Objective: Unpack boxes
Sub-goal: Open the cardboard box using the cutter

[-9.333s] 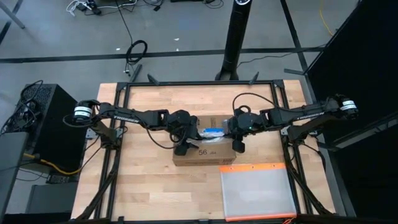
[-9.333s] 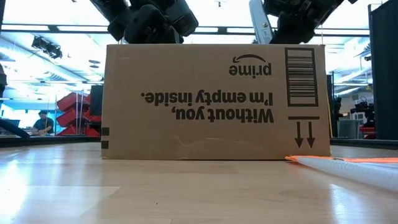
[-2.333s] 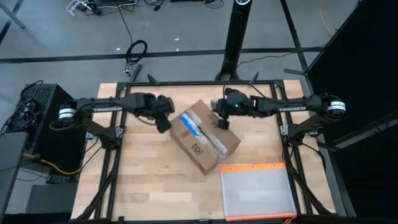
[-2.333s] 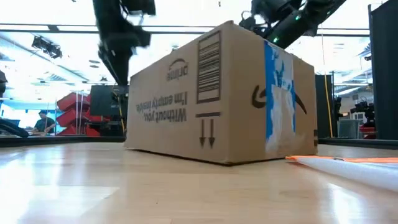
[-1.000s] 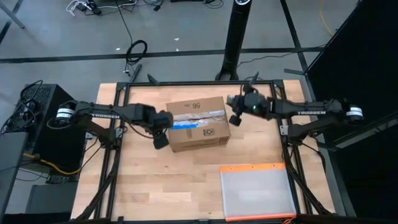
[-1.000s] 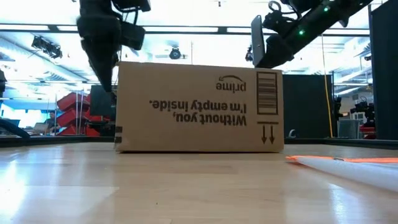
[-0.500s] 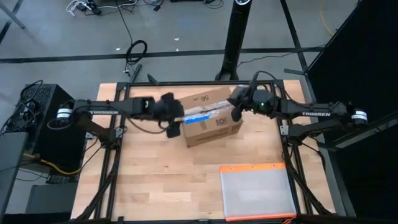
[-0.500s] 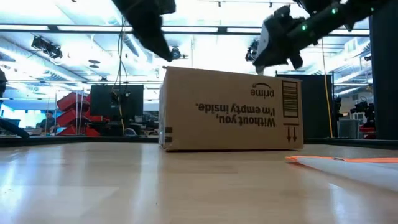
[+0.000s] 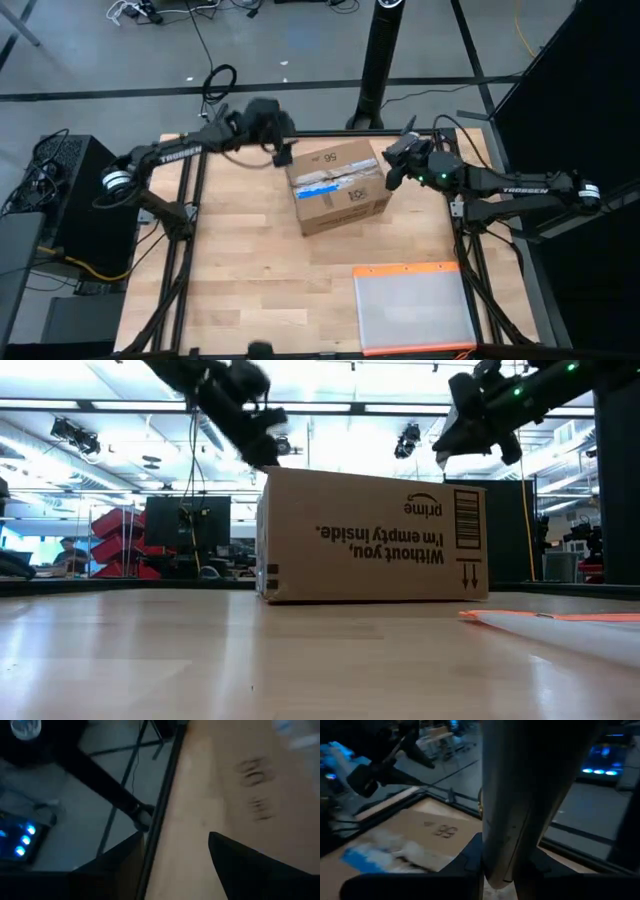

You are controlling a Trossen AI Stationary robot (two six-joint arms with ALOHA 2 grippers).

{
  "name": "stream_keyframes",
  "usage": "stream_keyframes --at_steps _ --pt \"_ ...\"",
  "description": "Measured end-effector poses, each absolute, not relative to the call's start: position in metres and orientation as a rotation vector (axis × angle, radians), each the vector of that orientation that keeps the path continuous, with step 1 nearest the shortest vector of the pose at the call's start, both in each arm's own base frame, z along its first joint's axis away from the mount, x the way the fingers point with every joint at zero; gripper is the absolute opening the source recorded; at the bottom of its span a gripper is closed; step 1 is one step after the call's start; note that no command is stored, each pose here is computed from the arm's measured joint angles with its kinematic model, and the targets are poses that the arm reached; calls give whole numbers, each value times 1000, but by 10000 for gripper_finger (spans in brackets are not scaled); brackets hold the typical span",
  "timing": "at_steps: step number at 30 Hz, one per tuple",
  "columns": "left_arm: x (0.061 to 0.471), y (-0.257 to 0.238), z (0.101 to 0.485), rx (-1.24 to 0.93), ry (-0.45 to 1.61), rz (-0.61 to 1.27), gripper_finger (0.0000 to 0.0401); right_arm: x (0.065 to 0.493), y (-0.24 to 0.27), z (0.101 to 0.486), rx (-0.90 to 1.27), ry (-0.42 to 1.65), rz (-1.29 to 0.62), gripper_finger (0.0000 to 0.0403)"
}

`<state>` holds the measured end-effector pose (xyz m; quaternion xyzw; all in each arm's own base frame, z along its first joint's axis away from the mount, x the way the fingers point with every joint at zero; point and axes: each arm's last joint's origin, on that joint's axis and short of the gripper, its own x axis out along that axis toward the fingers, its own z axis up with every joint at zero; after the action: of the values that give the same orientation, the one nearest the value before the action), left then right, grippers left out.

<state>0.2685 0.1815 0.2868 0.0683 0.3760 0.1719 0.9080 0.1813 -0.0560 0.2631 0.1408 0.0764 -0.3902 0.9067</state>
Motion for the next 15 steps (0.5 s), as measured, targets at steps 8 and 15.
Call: stream_keyframes --at_steps 8,15 --pt "255 197 256 -94 901 187 213 188 -68 250 314 216 -868 43" --pt "261 150 257 -203 1035 77 213 192 -78 245 292 238 -864 43"
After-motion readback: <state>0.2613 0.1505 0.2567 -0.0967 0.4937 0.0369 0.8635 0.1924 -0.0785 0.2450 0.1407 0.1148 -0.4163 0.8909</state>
